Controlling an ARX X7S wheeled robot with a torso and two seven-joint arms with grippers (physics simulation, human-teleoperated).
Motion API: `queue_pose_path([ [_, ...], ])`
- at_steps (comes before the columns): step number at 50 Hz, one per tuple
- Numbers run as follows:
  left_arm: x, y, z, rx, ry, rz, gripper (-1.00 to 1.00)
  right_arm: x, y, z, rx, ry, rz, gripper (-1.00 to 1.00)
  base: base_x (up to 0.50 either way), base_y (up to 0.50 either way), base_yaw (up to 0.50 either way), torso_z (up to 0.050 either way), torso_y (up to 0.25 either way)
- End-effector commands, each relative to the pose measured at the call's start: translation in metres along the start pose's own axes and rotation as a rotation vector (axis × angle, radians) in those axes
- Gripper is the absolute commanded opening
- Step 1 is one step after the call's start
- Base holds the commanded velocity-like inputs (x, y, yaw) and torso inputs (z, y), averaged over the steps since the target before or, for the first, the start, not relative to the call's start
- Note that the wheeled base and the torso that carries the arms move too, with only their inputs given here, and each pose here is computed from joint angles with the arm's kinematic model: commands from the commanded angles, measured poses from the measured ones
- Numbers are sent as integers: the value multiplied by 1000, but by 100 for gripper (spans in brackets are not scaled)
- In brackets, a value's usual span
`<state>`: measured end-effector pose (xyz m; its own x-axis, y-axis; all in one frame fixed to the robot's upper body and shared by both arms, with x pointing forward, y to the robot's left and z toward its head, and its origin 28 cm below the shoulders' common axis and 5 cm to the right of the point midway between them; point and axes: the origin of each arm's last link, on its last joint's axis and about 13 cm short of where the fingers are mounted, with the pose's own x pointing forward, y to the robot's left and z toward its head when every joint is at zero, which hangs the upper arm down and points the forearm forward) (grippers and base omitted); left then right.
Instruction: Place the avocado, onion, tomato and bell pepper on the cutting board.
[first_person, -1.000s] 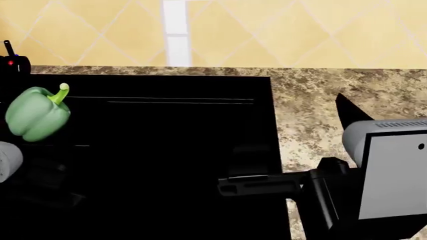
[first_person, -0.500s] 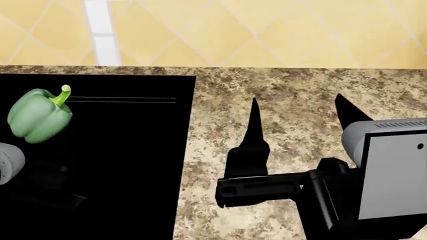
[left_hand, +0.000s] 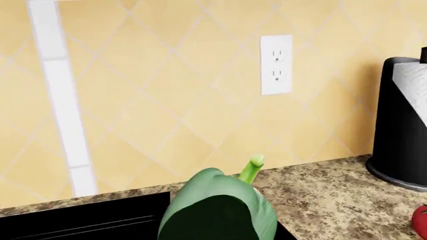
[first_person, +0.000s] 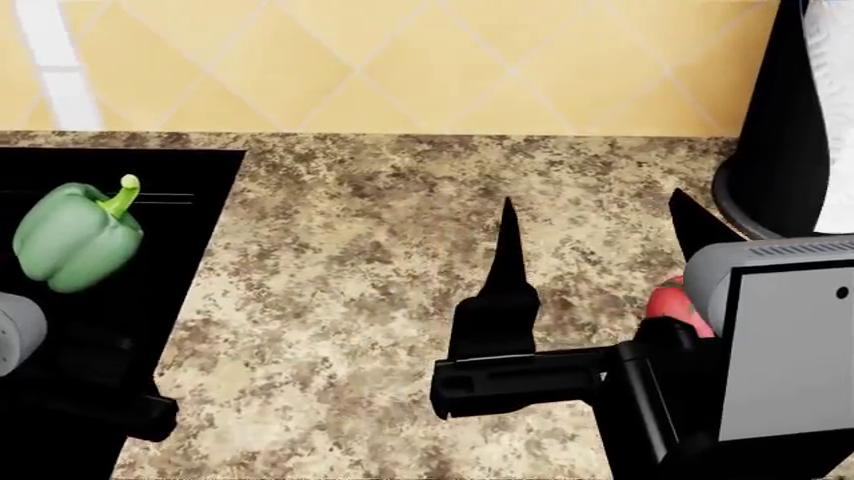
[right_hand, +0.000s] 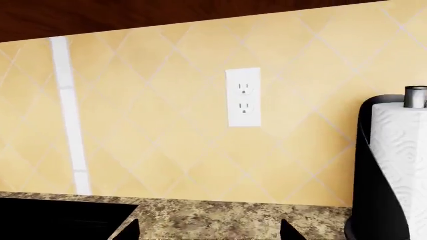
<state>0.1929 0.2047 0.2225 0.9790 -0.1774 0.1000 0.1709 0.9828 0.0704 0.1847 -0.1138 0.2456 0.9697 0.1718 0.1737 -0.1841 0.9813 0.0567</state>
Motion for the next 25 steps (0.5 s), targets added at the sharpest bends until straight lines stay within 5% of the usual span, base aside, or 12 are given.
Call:
queue_pose_path([
  [1, 0, -2, 3, -22, -33, -1, -100, 3, -1, 2, 18, -27, -1, 100, 0, -500, 0, 0, 0],
  [11, -1, -2, 3, -24, -34, 1, -100, 3, -1, 3, 12, -18, 9, 100, 0, -480, 0, 0, 0],
  [25, -2, -4, 4, -32, -44, 2, -100, 33, 0, -6, -21, 182, 20, 100, 0, 0, 0, 0, 0],
])
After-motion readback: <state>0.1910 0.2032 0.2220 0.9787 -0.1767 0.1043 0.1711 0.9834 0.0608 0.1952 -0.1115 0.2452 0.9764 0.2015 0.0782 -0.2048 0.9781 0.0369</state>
